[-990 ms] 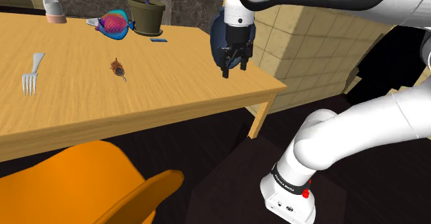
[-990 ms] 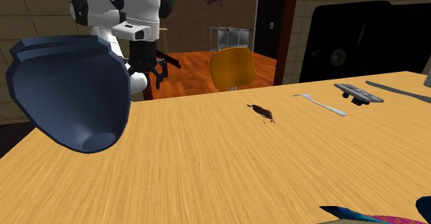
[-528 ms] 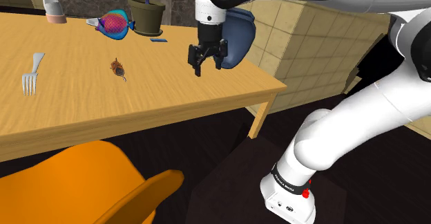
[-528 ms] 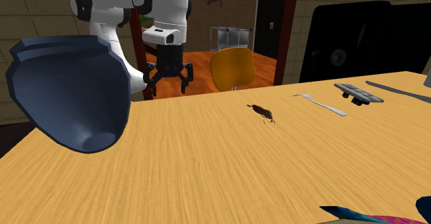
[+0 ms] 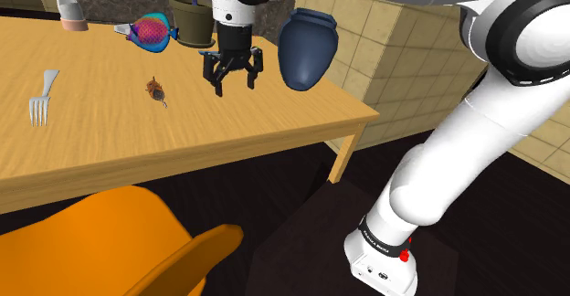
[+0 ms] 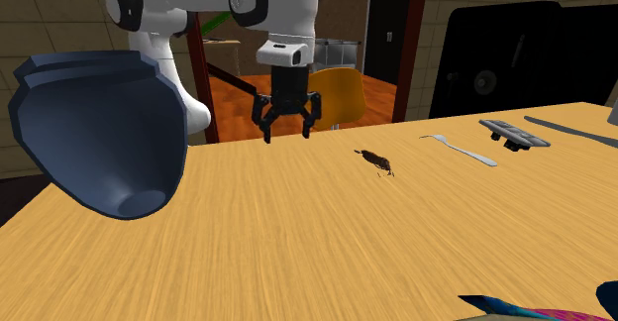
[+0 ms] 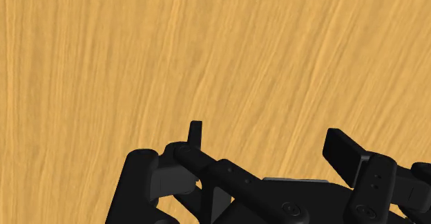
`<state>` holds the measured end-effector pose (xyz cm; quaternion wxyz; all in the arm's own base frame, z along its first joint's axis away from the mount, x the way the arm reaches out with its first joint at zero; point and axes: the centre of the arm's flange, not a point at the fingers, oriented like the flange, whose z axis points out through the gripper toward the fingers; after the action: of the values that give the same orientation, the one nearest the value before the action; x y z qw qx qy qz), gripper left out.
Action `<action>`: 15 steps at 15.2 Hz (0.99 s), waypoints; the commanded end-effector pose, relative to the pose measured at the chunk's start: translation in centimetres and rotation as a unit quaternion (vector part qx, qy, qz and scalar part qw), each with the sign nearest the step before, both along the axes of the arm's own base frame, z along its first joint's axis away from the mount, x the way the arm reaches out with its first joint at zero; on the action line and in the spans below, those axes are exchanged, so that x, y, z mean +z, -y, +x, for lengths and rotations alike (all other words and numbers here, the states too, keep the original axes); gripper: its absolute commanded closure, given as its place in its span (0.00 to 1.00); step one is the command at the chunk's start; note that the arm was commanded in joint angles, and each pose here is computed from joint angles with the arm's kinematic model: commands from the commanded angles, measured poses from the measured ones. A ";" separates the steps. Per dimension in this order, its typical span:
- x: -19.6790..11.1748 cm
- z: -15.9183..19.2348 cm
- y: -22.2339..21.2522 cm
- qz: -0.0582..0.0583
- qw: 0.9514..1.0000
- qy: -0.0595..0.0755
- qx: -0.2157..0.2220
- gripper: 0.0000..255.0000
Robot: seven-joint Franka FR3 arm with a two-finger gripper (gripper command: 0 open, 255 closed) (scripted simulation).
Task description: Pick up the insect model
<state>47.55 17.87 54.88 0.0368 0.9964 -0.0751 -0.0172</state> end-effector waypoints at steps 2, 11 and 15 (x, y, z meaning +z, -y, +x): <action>0.1 2.7 -2.5 0.007 1.000 0.009 -0.002 0.00; 0.5 10.6 -10.0 0.025 0.999 0.035 -0.007 0.00; 0.8 13.3 -12.6 0.031 0.998 0.044 -0.009 0.00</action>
<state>60.22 30.01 55.75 0.0032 0.9962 -0.0840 0.0225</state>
